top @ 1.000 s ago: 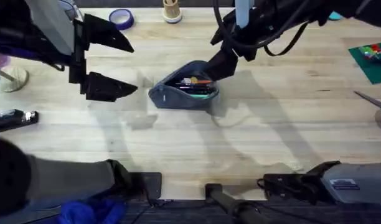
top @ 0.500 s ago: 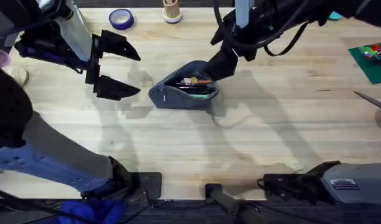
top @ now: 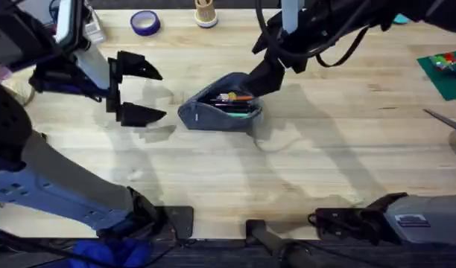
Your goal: Unzip the bag, pick up the pens from the table one at a time and place them inside, then zip the bag closed.
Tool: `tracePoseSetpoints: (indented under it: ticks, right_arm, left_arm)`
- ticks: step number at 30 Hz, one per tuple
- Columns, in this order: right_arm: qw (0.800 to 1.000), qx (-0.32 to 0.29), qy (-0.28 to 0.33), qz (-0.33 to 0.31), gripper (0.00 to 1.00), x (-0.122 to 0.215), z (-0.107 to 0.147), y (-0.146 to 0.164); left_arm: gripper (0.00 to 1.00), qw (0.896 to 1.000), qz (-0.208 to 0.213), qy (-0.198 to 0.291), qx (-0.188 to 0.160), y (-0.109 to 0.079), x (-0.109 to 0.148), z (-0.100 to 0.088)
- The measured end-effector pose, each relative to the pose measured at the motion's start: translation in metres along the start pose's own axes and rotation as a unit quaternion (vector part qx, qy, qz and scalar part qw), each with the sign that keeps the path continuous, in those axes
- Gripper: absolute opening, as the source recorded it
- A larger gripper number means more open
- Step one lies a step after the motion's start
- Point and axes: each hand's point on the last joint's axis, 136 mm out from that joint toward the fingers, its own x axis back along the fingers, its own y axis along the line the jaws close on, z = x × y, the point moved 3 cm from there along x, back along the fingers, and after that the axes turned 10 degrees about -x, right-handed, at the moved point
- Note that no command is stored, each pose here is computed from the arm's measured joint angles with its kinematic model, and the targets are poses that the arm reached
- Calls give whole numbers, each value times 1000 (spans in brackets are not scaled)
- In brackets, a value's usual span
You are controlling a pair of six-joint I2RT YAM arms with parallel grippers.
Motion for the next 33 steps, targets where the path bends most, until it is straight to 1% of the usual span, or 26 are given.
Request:
tracePoseSetpoints:
  ticks: [4, 8, 17, 27, 33]
  right_arm:
    - [1000, 0, 0, 0, 997, 0, 0, 0]
    - [1000, 0, 0, 0, 997, 0, 0, 0]
    - [1000, 0, 0, 0, 997, 0, 0, 0]
    - [1000, -2, 0, 0, 998, 0, 0, 0]
    - [1000, -31, 0, 0, 998, 0, 0, 0]
  left_arm:
    - [997, 1000, -26, -17, 2, -4, -5, 9]
    - [996, 998, -45, -35, -5, -8, -15, 15]
    - [995, 994, -80, -74, -11, -21, -33, 21]
    - [995, 991, -92, -97, -4, -28, -39, 20]
    - [993, 991, -91, -102, 4, -33, -41, 20]
